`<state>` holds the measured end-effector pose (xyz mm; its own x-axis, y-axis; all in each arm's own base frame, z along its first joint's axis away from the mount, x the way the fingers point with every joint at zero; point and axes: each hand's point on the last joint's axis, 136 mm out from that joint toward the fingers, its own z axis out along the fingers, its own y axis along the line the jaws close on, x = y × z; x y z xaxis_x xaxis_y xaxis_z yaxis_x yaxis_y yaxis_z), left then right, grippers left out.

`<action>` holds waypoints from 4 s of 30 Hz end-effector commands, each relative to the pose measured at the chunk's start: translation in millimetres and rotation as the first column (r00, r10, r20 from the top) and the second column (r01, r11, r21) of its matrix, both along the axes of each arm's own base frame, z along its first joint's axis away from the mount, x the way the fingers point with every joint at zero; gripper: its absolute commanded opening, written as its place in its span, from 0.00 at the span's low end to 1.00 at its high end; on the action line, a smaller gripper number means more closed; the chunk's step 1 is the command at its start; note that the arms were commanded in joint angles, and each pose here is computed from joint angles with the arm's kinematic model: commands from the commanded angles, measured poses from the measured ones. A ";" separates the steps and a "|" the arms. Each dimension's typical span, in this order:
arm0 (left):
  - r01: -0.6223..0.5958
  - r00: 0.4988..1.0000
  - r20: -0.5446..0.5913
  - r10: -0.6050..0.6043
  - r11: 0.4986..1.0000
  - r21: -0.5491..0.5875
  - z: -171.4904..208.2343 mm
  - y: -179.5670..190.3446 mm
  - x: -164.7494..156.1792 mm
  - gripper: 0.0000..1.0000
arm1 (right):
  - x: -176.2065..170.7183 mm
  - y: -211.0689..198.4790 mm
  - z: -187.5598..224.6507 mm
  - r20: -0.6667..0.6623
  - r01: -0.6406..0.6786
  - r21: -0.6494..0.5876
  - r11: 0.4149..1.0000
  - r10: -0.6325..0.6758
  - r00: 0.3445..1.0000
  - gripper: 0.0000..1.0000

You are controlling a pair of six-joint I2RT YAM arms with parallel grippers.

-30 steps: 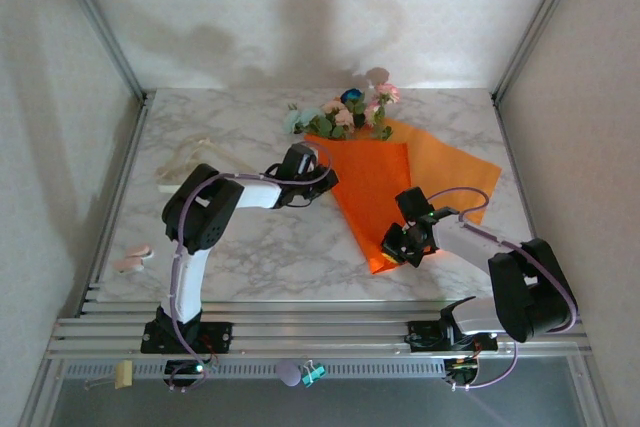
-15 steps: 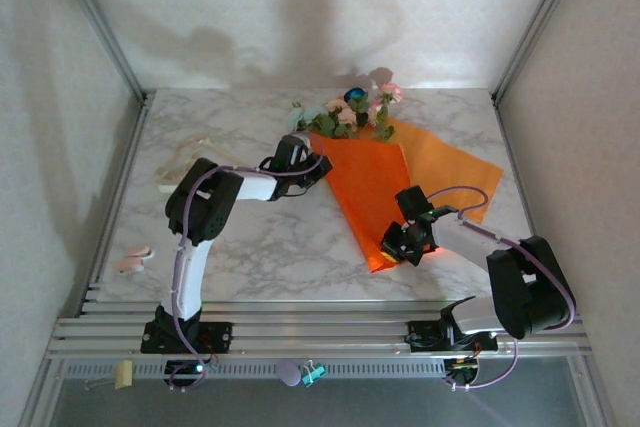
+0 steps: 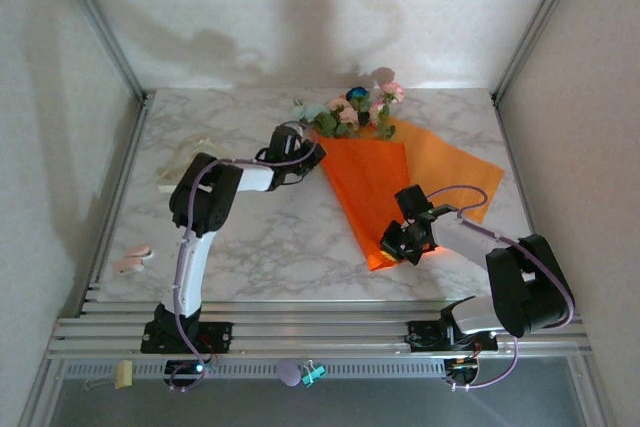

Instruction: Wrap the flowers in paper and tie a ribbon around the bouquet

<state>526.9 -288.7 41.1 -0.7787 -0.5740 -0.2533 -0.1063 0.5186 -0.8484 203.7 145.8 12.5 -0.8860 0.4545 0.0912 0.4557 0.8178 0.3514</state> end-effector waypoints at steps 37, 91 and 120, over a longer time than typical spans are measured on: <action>-0.120 0.993 0.002 0.121 0.985 0.120 34.3 53.5 44.8 0.45 | -9.1 -20.3 2.1 -0.062 -0.048 -0.110 0.993 0.042 0.997 0.25; 0.181 0.940 -0.307 -0.146 0.980 0.088 -38.1 -55.0 -127.4 0.23 | -20.5 46.3 -15.6 -0.107 -0.317 -0.039 0.948 0.311 0.944 0.11; 0.176 0.932 -0.340 -0.128 0.977 0.117 -61.5 -47.7 -105.8 0.21 | -90.1 6.9 -6.0 -0.215 -0.356 -0.043 0.933 0.340 0.916 0.18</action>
<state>416.5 -360.6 25.3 -0.9269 -0.3740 -0.0303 -0.2136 0.5922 -0.7770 130.8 159.4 16.1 -0.9694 0.1395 0.2021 0.1877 0.9515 0.2439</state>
